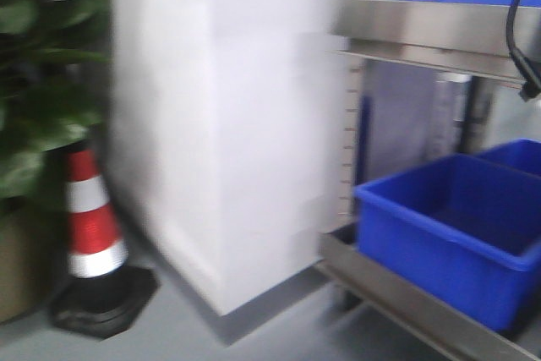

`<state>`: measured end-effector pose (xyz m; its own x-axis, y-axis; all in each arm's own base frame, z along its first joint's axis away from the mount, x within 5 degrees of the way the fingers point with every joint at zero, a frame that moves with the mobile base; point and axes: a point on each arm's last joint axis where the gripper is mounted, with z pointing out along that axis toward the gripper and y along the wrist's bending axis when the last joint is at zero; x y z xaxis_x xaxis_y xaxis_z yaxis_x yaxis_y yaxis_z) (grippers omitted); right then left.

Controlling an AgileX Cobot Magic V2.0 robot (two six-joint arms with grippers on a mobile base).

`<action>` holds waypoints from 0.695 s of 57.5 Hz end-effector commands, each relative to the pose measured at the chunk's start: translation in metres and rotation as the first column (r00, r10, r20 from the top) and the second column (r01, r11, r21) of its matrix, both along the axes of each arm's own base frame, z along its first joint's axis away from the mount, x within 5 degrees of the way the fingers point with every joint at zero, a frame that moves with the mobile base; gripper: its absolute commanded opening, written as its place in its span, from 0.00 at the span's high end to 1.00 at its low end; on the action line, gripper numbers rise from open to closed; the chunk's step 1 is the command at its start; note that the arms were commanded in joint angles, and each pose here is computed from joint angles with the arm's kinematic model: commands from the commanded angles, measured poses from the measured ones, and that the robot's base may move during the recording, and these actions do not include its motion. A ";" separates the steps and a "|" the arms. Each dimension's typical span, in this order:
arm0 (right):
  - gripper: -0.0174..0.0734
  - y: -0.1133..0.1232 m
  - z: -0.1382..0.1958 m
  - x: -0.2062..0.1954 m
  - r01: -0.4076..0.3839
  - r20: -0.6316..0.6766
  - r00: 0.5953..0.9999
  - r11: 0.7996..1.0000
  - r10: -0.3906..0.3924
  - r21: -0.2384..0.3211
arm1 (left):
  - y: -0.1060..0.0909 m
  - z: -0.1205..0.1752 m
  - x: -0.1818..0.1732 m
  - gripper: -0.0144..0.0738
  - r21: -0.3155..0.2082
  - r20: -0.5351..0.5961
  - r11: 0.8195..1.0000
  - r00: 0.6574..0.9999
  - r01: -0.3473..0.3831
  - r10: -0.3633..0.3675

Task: Stack silver trays without gaps
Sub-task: 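Turn the base past the plant and cone toward another shelf, then drive up to the shelf of blue bins, tray still held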

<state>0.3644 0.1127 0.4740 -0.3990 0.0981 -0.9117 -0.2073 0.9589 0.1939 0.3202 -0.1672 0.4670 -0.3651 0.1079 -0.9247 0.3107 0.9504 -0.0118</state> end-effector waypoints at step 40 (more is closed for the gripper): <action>0.90 0.000 0.014 -0.002 -0.008 0.099 0.995 1.000 0.005 0.025 | -0.002 0.008 -0.004 0.85 0.011 0.044 1.000 0.999 0.022 -0.022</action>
